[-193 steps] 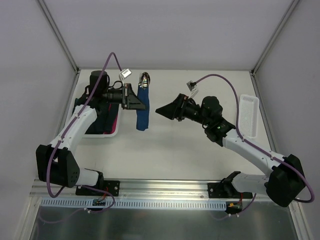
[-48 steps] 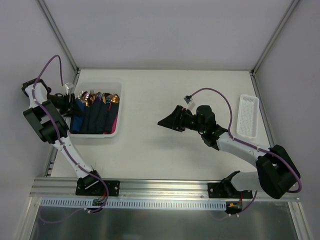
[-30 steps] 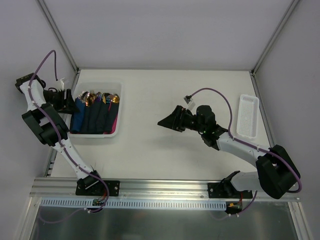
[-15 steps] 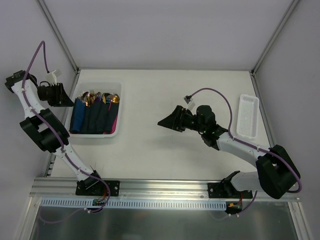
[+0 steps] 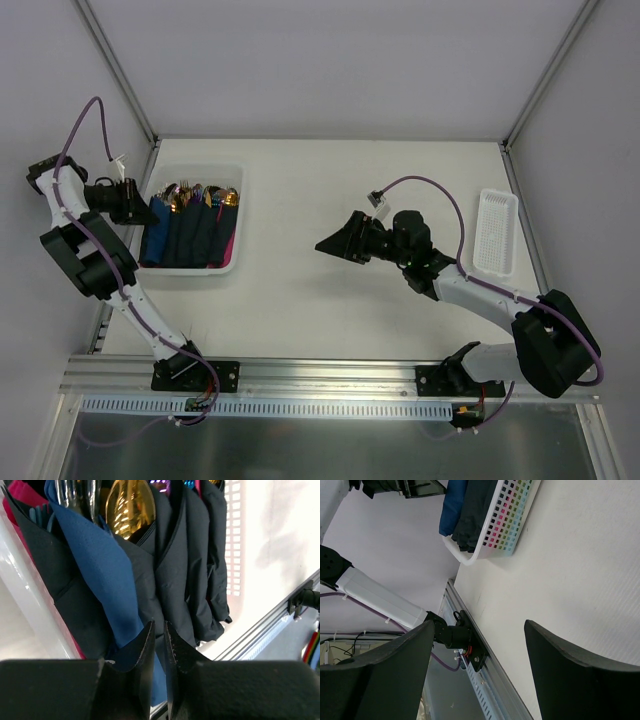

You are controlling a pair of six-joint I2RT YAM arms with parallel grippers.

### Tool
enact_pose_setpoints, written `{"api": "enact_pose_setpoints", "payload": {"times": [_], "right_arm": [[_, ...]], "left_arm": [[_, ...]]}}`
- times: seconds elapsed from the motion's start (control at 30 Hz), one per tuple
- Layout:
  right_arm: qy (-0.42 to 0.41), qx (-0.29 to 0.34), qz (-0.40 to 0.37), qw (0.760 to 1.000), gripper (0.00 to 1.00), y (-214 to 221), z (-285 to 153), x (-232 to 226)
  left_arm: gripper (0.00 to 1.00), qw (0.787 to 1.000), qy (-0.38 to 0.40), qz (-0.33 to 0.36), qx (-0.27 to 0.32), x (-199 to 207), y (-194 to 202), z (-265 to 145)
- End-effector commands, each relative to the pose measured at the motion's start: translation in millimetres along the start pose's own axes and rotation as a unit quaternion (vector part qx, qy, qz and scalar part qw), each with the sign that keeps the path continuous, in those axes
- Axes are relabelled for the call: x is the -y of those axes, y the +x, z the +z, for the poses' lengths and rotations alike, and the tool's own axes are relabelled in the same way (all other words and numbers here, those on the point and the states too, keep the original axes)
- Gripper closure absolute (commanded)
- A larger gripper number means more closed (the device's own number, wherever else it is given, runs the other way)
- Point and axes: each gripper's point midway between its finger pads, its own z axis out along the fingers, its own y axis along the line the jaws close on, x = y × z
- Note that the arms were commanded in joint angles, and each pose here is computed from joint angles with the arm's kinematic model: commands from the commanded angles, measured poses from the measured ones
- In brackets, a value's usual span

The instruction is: Place the utensils on the paper napkin and roll it up

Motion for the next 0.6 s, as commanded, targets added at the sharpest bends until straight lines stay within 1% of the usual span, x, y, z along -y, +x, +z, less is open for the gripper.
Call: {"api": "enact_pose_setpoints", "payload": {"times": [0.0,0.1,0.2,0.33,0.57], "right_arm": [[-0.025,0.012,-0.015,1.000,0.24,-6,-3,-12],[-0.023,0.013,-0.015,1.000,0.24,-6,-3,-11],[-0.022,0.013,-0.014,1.000,0.23,-6,-3,-10],[-0.022,0.013,-0.014,1.000,0.24,-6,-4,-10],[-0.022,0.013,-0.014,1.000,0.24,-6,-5,-9]], "left_arm": [[0.88,0.999,0.007,-0.032,-0.023,-1,11,7],[0.90,0.999,-0.018,-0.044,-0.023,-19,10,8],[0.92,0.997,-0.039,-0.057,-0.035,-34,15,11],[0.93,0.994,-0.074,-0.069,-0.029,-58,13,11],[0.92,0.990,-0.113,-0.075,-0.033,-79,12,9]]}}
